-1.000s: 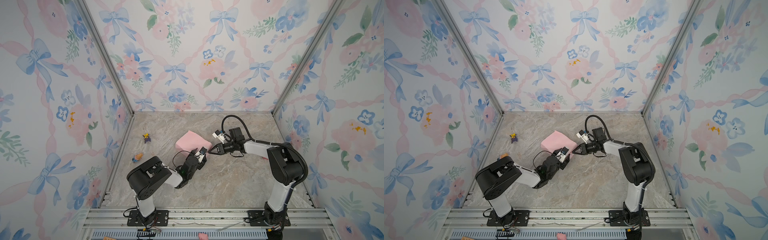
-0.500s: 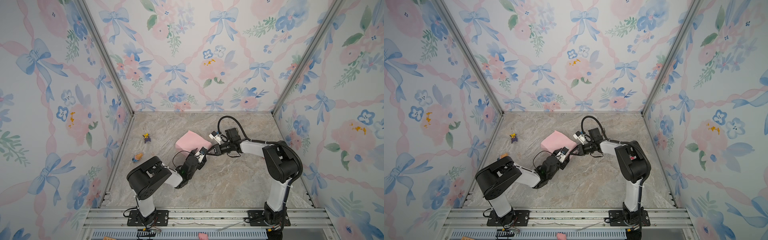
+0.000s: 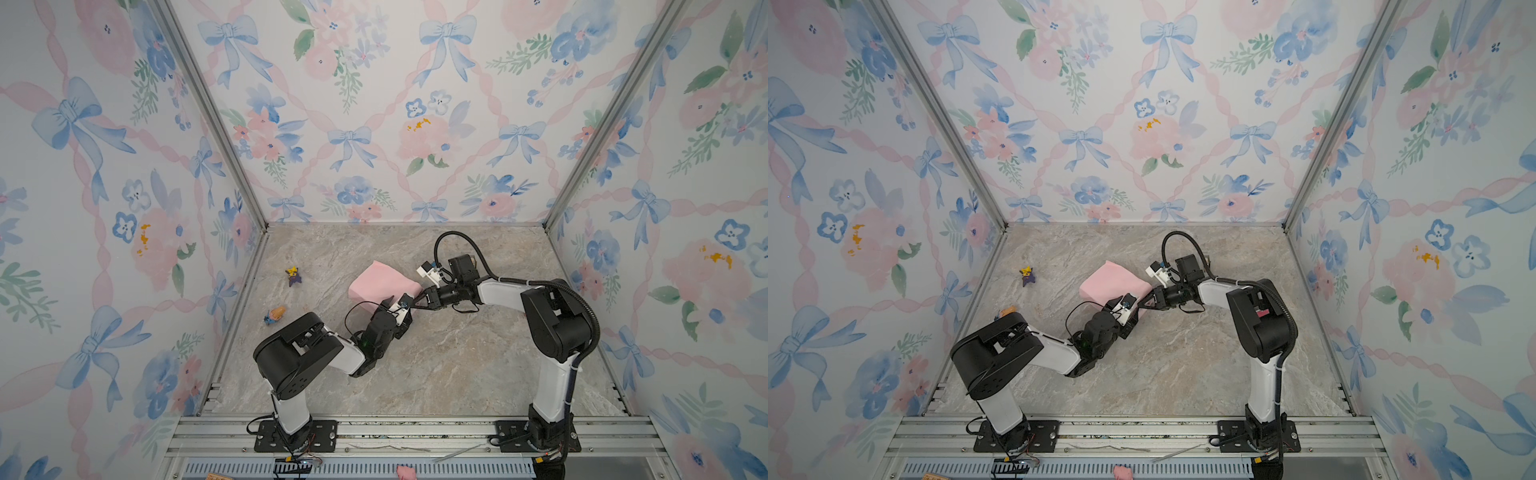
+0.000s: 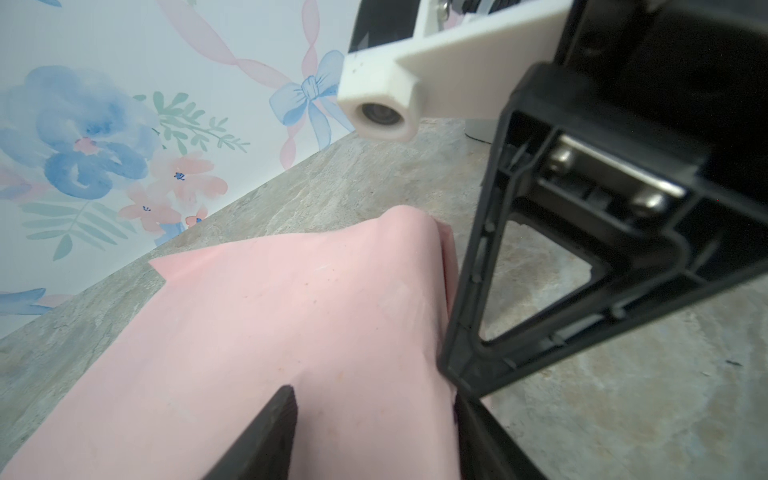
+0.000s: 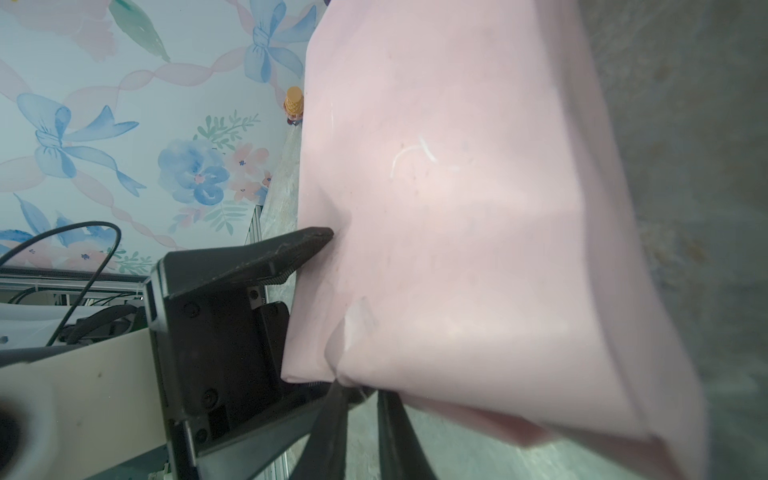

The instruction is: Wrap the gift box in paper

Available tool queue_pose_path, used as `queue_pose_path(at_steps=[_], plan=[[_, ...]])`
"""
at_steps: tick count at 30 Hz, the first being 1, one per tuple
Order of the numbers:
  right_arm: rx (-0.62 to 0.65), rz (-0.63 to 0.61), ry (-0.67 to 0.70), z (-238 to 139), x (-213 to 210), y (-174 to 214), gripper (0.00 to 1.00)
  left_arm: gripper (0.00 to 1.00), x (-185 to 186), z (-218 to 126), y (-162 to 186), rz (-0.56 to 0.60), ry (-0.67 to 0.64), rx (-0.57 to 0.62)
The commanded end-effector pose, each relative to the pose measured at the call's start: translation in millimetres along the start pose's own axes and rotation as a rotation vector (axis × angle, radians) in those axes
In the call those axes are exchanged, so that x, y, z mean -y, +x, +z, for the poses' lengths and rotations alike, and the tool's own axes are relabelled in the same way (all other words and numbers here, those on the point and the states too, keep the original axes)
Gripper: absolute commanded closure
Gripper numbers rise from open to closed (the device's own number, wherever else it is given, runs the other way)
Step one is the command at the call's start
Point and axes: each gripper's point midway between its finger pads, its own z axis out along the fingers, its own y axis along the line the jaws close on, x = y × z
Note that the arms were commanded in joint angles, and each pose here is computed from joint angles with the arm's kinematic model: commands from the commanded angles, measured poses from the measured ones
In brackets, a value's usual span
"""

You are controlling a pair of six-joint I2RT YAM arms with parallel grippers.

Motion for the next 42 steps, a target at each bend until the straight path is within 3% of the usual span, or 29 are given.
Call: queue_pose_path(at_steps=[1,32,39,42], plan=[[-0.007,0.008,0.005,6,4,-1,0.79,0.38,14,-21,113,0.085,0.079,-0.363],[0.012,0.053,-0.014,-23,-10,9,0.7,0.4,14,-20,112,0.084,0.077,-0.358],[0.047,-0.02,0.04,-32,-2,18,0.68,0.4,15,-19,110,0.082,0.078,-0.354],[0.11,-0.106,0.062,-36,1,13,0.67,0.4,15,-19,110,0.085,0.08,-0.354]])
